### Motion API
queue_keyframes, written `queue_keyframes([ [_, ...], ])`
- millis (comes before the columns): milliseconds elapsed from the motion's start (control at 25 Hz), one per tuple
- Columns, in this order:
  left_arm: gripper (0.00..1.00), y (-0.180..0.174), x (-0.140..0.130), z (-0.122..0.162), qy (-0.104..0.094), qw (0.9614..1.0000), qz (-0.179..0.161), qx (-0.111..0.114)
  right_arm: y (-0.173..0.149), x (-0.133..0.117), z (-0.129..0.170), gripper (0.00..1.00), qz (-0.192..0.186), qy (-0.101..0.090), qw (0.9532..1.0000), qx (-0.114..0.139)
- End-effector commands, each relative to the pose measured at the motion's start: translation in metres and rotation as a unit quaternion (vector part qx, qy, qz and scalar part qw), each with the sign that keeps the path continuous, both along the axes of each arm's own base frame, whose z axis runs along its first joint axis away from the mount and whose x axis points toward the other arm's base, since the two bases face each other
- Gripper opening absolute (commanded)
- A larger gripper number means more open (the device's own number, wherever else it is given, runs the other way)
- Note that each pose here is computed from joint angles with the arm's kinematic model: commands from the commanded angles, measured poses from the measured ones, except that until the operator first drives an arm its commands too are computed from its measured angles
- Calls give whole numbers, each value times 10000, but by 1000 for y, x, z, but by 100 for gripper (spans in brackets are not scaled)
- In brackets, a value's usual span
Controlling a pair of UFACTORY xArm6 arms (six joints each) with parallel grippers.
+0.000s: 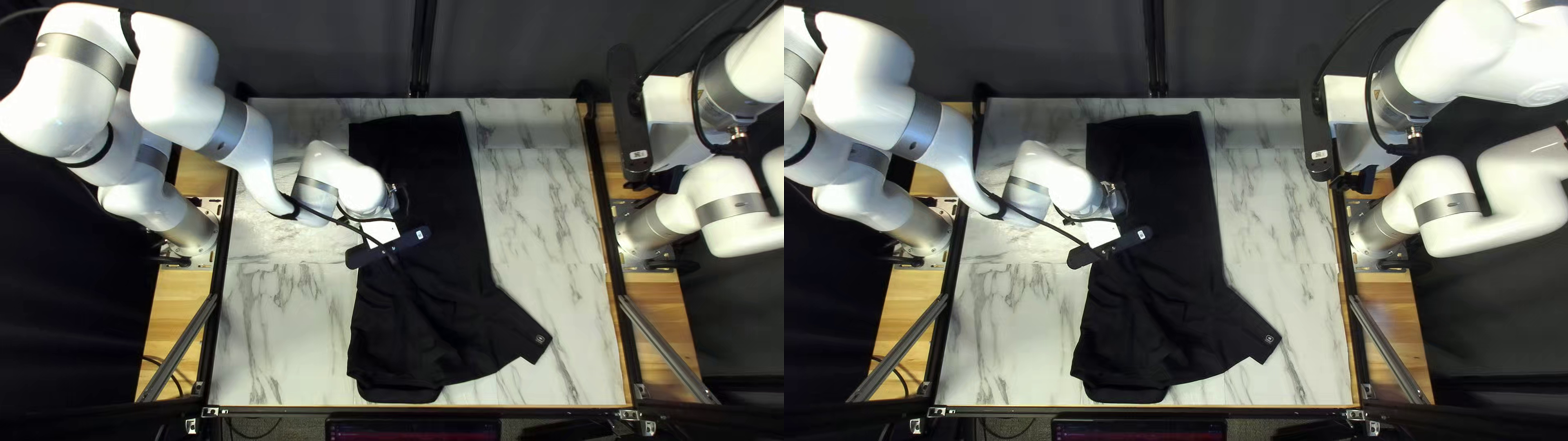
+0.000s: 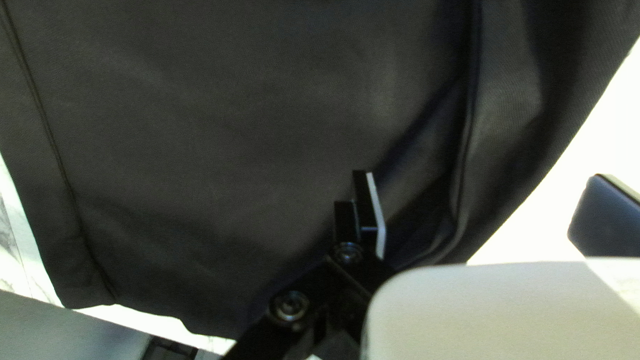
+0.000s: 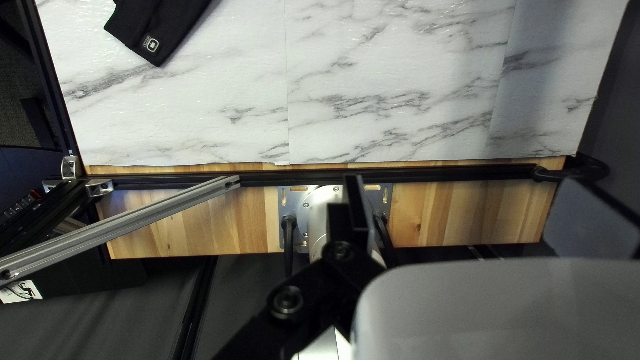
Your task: Fold t-shirt
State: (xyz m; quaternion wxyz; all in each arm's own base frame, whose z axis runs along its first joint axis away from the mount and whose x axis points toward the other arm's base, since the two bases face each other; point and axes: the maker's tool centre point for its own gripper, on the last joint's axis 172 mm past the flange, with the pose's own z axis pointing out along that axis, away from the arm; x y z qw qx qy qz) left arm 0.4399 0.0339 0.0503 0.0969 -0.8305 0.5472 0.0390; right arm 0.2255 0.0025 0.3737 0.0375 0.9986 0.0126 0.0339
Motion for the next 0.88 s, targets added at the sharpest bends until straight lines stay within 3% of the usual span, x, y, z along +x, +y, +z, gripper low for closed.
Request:
queue_keyframes([
  [40, 58, 0, -1, -1, 19, 10000, -24, -42, 0, 0, 0, 100, 0, 0, 10000, 0],
  [120, 52, 2, 0, -3, 28, 10000, -20, -45, 0, 0, 0, 100, 0, 0, 10000, 0],
  [200, 35, 5, 1, -6, 44, 10000, -9, -54, 0, 0, 0, 100, 0, 0, 10000, 0],
  [280, 25, 7, 3, -9, 56, 10000, -15, -71, 0, 0, 0, 100, 0, 0, 10000, 0],
  [320, 7, 7, 4, -9, 61, 10000, -19, -76, 0, 0, 0, 100, 0, 0, 10000, 0],
  [600, 4, 7, 3, -10, 110, 9999, -59, -115, 0, 0, 0, 100, 0, 0, 10000, 0],
  [880, 3, -6, 0, 28, 38, 9999, -86, 48, 0, 0, 0, 100, 0, 0, 10000, 0],
])
